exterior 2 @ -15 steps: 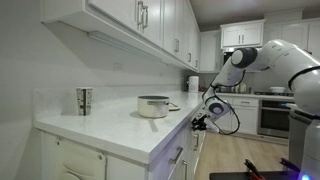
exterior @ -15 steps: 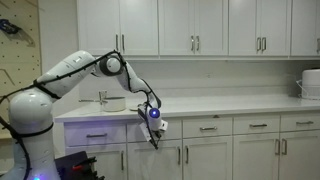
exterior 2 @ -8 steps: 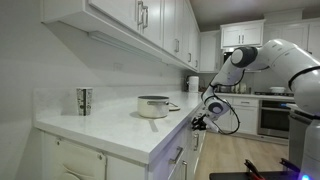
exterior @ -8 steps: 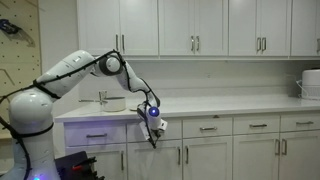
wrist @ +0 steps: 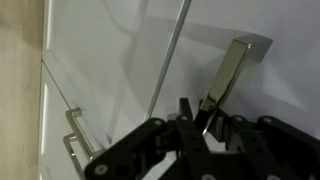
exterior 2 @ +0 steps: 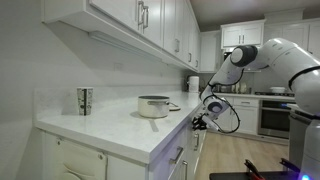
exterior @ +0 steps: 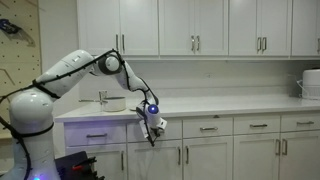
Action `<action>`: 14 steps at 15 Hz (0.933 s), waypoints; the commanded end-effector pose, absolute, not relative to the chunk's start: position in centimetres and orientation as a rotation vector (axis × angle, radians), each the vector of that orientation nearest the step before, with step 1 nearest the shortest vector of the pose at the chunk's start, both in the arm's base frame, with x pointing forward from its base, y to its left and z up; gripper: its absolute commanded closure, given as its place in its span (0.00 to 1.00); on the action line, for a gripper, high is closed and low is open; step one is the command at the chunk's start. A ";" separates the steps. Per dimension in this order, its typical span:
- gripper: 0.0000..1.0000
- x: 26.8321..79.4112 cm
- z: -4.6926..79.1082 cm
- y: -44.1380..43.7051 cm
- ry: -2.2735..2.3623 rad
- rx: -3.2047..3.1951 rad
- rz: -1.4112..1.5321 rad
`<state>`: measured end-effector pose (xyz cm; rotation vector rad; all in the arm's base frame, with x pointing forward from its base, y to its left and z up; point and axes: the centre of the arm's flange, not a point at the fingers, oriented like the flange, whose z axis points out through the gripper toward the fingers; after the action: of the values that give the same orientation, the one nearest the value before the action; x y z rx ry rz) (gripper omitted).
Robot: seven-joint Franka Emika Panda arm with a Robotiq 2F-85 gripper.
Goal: Open the second drawer from the left
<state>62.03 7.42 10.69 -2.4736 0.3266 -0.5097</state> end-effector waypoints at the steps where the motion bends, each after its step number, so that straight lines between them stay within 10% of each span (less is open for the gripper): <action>1: 0.95 59.2 14.7 3.8 0.405 -2.552 -0.539; 14: 0.95 49.7 17.7 -7.4 0.652 -2.695 -0.532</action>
<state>51.59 -5.58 13.44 -2.6749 0.6215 -0.4870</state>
